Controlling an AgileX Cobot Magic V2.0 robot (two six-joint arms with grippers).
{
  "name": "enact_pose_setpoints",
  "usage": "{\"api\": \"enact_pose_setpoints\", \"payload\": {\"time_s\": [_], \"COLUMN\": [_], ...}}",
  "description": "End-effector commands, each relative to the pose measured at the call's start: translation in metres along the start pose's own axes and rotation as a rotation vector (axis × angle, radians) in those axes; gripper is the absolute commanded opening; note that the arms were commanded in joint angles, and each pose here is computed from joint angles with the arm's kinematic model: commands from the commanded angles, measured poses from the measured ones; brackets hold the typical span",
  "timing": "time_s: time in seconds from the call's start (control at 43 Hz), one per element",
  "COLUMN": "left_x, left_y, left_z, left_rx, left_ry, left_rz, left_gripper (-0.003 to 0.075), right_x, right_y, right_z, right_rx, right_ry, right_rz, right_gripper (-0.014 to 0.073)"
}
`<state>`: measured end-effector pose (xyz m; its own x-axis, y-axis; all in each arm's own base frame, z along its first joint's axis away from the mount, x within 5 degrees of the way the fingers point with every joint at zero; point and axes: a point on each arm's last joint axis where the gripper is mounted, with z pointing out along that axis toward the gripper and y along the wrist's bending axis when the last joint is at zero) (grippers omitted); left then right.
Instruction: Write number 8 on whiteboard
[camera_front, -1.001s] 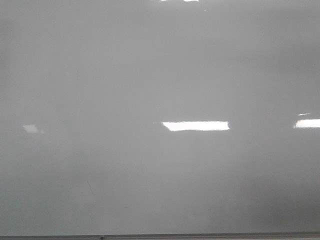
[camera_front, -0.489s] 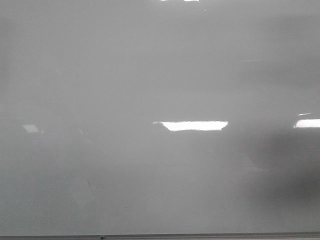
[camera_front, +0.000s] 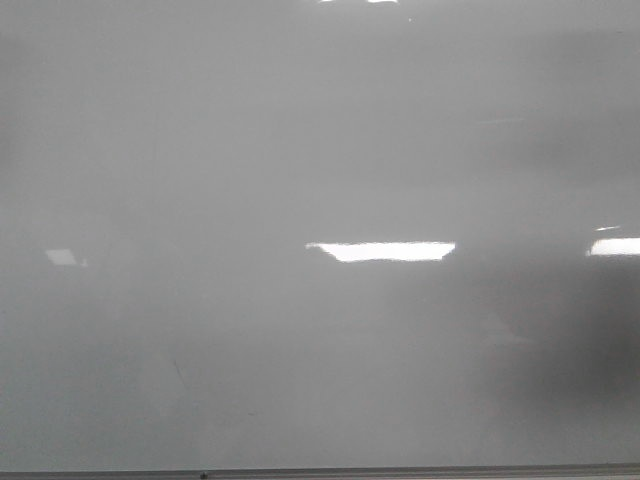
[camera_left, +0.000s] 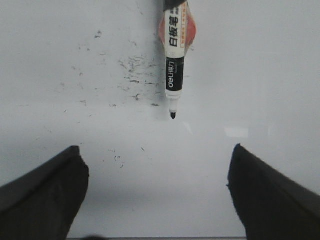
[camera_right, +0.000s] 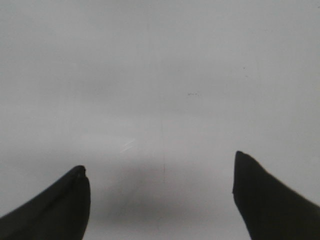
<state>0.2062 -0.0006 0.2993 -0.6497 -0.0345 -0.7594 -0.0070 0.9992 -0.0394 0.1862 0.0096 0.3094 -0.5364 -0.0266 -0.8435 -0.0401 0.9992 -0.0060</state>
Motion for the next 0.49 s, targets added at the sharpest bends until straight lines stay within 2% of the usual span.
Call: {"api": "enact_pose_setpoints", "payload": {"time_s": [0.0, 0.233, 0.466], "left_x": [-0.025, -0.040, -0.046], "left_y": [-0.001, -0.003, -0.013], "left_z": [0.006, 0.041, 0.064], "left_rx": [0.007, 0.020, 0.043], "left_ry": [-0.099, -0.040, -0.074], "left_rz": [-0.014, -0.040, -0.019], "left_gripper": [0.0549, 0.0490, 0.0489], "right_x": [-0.017, -0.017, -0.017], "right_y": [0.000, 0.000, 0.000], "right_z": [-0.006, -0.006, -0.006], "right_rx": [0.002, 0.002, 0.002], "right_ry": [-0.113, -0.113, -0.113], "right_rz": [-0.020, -0.020, -0.020], "right_gripper": [0.0613, 0.0613, 0.0613]}}
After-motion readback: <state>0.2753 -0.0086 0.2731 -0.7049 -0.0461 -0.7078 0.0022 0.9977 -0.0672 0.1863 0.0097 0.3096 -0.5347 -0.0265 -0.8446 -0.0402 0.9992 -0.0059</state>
